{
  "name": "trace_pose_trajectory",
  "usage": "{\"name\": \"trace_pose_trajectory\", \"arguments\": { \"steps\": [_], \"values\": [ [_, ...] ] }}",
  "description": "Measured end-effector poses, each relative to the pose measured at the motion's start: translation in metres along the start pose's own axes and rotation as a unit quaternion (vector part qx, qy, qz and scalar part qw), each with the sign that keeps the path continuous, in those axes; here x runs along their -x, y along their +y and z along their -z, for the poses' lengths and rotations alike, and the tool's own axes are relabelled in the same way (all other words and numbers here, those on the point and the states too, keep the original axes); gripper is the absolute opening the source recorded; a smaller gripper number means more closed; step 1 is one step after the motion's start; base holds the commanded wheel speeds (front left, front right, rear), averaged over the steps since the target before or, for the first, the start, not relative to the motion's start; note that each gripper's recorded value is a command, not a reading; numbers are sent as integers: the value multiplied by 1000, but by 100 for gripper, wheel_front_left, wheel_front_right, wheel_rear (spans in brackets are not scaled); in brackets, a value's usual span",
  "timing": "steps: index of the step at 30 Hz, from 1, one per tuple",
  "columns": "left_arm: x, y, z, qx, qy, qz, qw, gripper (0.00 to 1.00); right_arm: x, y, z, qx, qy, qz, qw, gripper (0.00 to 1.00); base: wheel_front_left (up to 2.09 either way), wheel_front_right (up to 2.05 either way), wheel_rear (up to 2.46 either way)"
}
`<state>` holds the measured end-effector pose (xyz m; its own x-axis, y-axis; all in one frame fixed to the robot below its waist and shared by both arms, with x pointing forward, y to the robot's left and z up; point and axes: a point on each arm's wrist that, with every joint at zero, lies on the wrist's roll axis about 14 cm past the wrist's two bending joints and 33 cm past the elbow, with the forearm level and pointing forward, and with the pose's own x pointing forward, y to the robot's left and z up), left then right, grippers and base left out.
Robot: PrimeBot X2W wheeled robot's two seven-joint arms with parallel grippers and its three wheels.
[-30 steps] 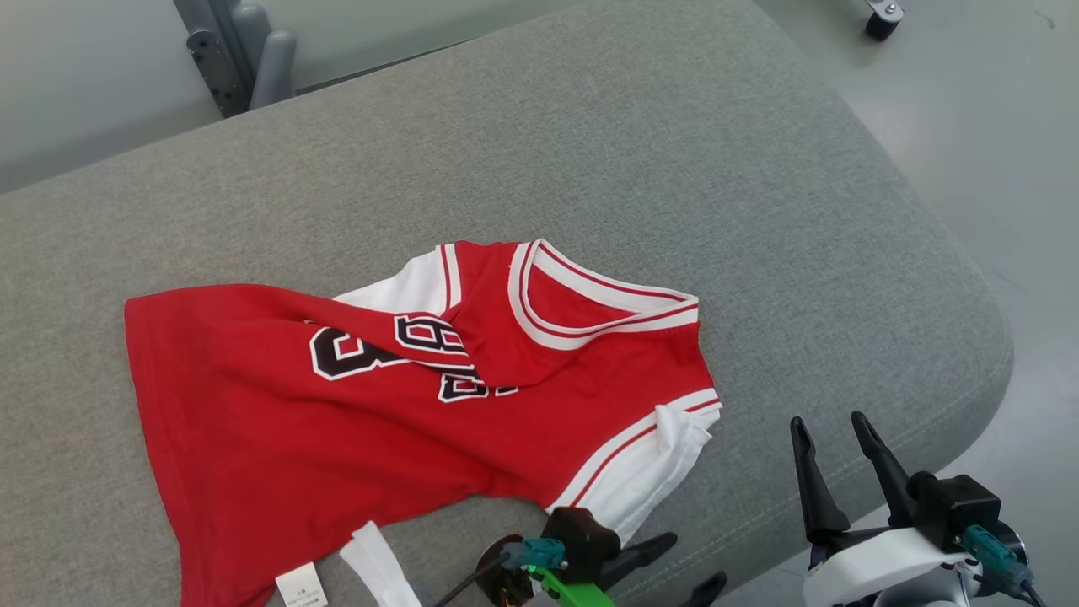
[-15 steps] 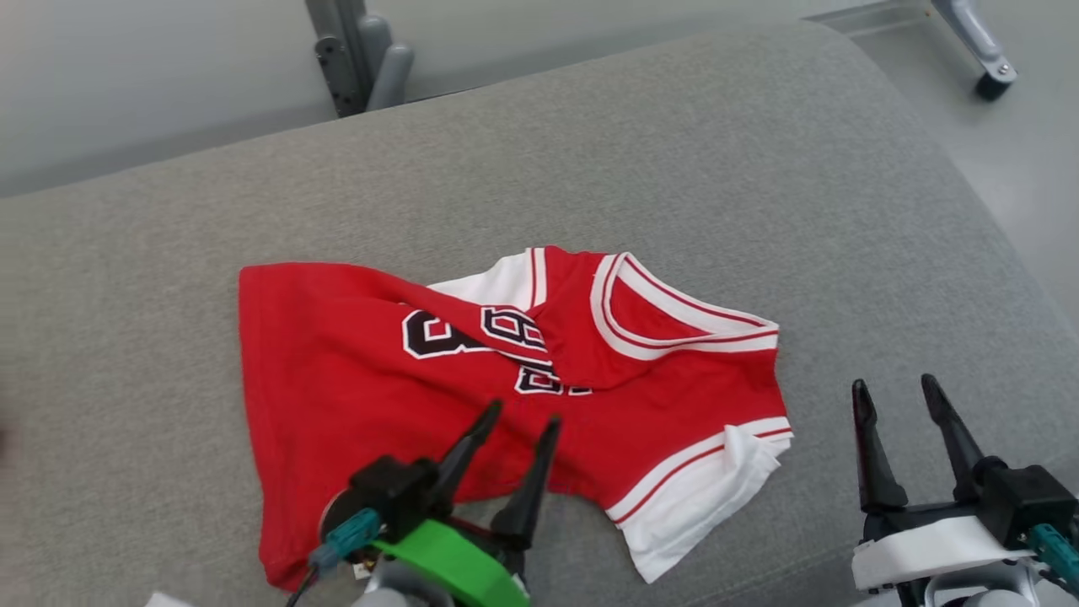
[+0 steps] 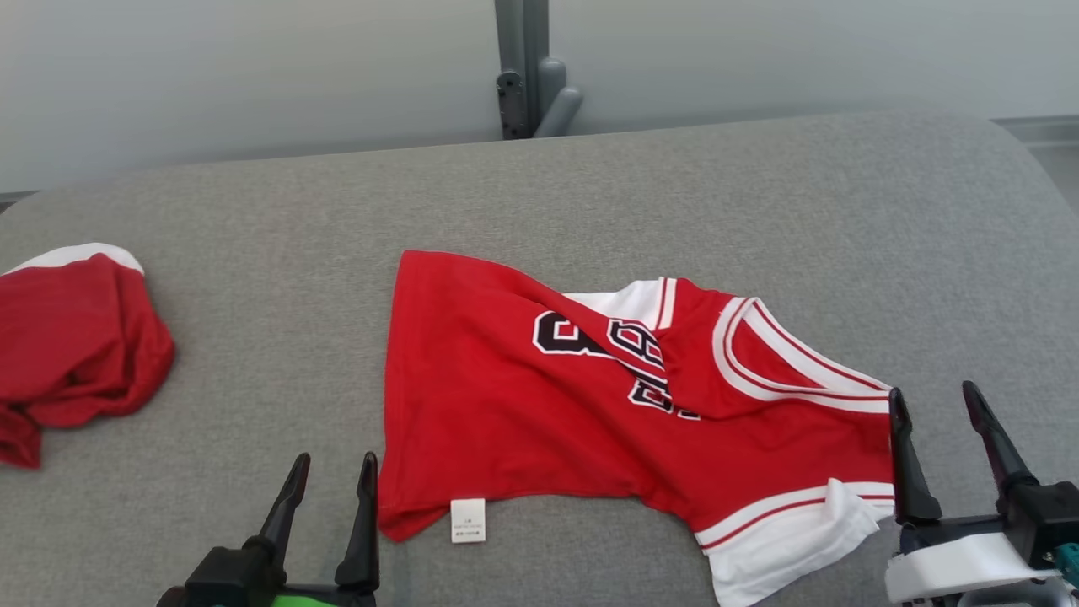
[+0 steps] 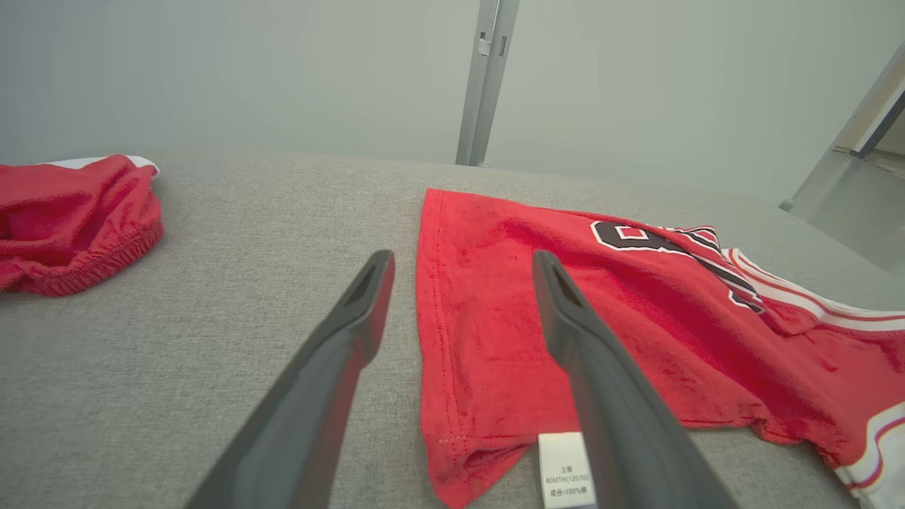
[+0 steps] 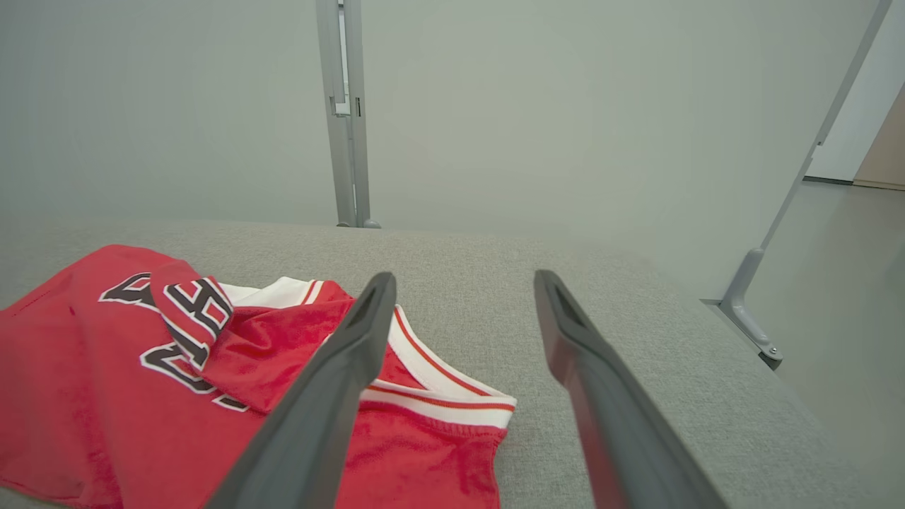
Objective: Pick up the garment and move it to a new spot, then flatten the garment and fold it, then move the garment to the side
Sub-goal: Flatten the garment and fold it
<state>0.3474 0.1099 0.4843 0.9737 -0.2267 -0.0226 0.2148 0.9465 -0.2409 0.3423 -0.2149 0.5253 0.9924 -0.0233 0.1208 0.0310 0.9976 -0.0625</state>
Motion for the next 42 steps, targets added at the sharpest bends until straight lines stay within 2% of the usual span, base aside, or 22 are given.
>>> {"name": "trace_pose_trajectory", "arguments": {
  "steps": [5,13,21,42],
  "values": [
    [25,36,-9,-14,-18,-57,998,100,-4,-1,0,12,0,-3,1000,100,0,0,0],
    [51,56,-18,-23,-41,-93,995,100,5,9,4,11,6,-19,1000,100,0,0,0],
    [45,48,-19,-33,-43,-68,996,100,19,17,33,-12,53,-27,998,100,0,0,0],
    [37,41,-9,-31,-28,-57,998,100,20,21,39,-26,63,-28,997,100,0,0,0]
  ]
}}
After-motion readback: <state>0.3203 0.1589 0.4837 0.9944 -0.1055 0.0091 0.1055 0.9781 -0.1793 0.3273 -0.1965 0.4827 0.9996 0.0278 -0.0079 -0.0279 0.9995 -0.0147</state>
